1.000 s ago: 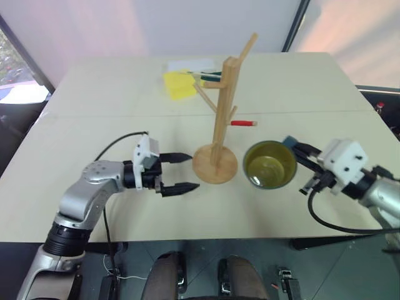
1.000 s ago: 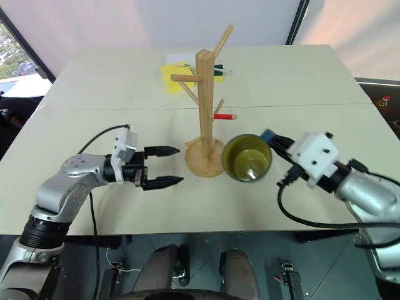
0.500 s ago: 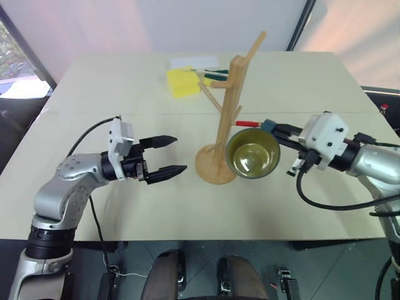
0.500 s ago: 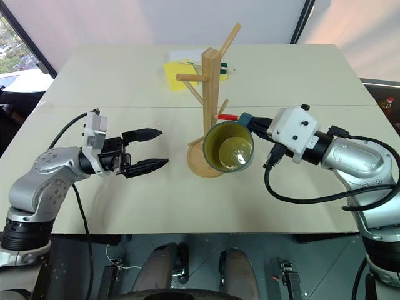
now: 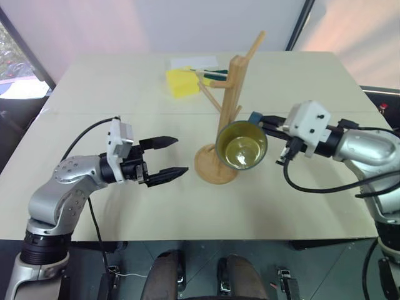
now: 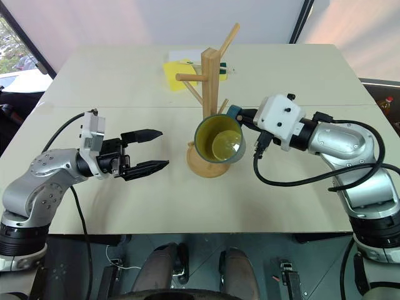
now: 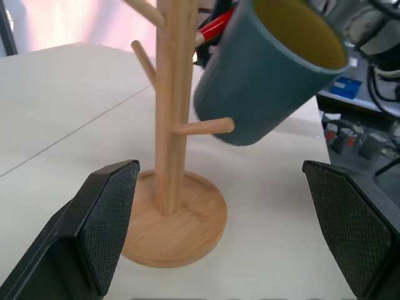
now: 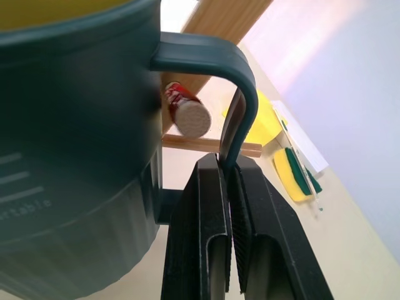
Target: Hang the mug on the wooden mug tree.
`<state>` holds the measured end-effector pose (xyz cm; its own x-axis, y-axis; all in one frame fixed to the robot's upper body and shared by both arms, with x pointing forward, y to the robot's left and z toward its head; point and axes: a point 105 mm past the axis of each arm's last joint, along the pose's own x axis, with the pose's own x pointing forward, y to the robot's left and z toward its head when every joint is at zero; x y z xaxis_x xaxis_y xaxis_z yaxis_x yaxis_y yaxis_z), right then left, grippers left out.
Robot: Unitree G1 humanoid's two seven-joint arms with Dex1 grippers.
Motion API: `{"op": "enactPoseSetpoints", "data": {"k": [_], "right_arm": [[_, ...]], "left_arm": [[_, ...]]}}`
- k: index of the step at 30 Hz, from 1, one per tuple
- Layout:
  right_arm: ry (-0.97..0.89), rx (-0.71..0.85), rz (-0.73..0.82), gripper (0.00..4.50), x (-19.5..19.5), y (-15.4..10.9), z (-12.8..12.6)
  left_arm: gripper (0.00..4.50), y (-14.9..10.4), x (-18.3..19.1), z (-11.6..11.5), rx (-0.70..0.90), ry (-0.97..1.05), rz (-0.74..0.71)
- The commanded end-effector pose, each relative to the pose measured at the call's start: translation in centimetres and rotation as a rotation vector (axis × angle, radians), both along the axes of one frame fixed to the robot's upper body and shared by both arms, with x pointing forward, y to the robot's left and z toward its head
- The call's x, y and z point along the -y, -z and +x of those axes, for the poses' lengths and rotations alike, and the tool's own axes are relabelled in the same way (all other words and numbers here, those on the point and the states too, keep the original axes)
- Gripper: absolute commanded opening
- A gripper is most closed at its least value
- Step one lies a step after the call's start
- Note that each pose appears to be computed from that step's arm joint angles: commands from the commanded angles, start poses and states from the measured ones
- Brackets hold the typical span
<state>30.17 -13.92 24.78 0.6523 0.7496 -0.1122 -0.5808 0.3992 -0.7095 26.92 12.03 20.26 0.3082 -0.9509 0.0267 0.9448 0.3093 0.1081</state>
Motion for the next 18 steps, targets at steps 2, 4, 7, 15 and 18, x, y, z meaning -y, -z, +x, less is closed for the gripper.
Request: {"op": "enactPoseSetpoints", "data": {"k": [2,4,7,15,18], "right_arm": [[-0.002,0.044,0.003,0.66,-0.1,-1.2,0.1],[-0.001,0.05,0.001,1.4,-0.1,-1.3,0.1],[0.004,0.069,-0.006,2.89,-0.1,-1.6,0.2],[0.123,0.089,0.063,3.44,4.1,-3.1,-0.1],[0.187,0.022,0.248,3.44,6.7,-2.9,0.0]], "left_arm": [[4.5,-1.4,0.0,-0.7,0.051,0.006,-0.011],[4.5,-1.5,0.1,-0.8,0.053,0.007,-0.011],[4.5,-1.5,0.1,-0.7,0.054,0.006,-0.012],[4.5,-1.4,-0.2,0.3,0.052,-0.045,-0.023],[4.5,-1.1,-1.1,1.5,0.034,-0.137,-0.052]]}}
